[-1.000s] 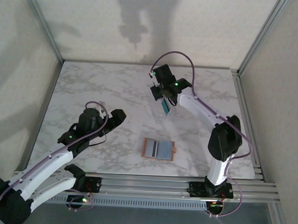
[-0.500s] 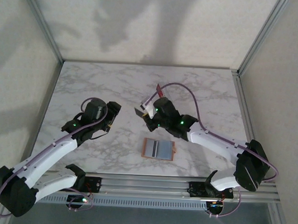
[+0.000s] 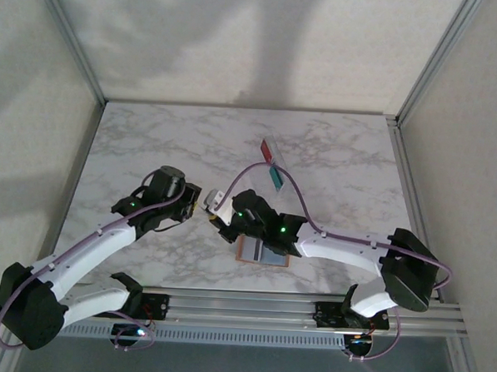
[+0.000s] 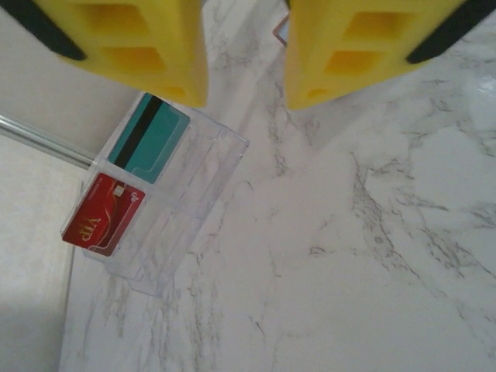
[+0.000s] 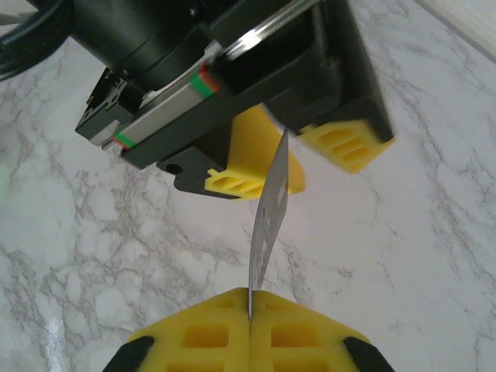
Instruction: Put the credit cards into the card holder
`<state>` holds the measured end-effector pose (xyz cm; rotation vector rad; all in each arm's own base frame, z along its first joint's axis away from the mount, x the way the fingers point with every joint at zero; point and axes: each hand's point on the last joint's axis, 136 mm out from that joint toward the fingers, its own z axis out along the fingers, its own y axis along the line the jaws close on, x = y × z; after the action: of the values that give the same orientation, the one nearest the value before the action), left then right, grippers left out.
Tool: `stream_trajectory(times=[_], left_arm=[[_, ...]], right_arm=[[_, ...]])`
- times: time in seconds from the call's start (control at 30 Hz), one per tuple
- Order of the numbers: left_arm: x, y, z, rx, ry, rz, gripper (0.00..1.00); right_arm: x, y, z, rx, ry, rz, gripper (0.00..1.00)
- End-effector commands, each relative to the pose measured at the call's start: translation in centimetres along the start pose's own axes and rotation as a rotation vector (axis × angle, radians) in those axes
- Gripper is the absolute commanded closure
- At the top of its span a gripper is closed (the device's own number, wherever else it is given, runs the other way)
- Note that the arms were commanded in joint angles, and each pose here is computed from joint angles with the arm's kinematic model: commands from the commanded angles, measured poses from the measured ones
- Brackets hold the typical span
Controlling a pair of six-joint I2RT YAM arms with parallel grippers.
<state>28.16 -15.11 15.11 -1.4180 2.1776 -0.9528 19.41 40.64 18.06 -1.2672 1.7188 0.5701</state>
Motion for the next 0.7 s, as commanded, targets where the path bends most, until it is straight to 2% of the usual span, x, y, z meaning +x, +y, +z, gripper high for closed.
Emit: stream_trajectory(times=[0.0,0.03,0.1,0.13,0.17,0.2,0.37,0.4,0.47,0.67], left_arm=[[2.0,-0.3,-0.1,0.015,0.103,-0.024,0.87],[2.0,-0.2,-0.1,0.01,0.106,-0.024,0.91],[2.3,0.0,-0.1,0.005,0.124,-0.025,0.92],[2.4,0.1,-0.1,0.004,0.131,-0.02,0.86],[2.4,0.1,-0.1,0.005,0.132,-0.015,0.72],[2.4,0.2,-0.1,0.0,0.127,-0.011,0.65],[2.5,0.3,-0.3,0.007,0.132,-0.009,0.64],[2.6,0.3,-0.3,0.012,0.134,-0.012,0.63],[3.0,-0.2,-0.2,0.045,0.153,-0.002,0.55],[3.6,0.6,0.4,0.002,0.171,0.04,0.5]], right_arm=[[-0.4,-0.2,0.2,0.042,-0.059,-0.04,1.0],[-0.2,-0.3,0.2,0.047,-0.064,-0.042,1.0],[0.2,-0.6,0.3,0.067,-0.059,-0.049,1.0],[0.4,-0.7,0.3,0.072,-0.05,-0.054,1.0],[0.7,-0.7,0.4,0.077,-0.039,-0.064,1.0],[0.9,-0.7,0.4,0.085,-0.034,-0.071,1.0],[1.0,-1.2,0.3,0.117,-0.029,-0.081,1.0],[1.0,-1.3,0.3,0.125,-0.033,-0.083,1.0],[1.0,-1.6,0.4,0.152,-0.036,-0.093,1.0],[1.1,-2.7,0.5,0.249,-0.027,-0.157,1.0]])
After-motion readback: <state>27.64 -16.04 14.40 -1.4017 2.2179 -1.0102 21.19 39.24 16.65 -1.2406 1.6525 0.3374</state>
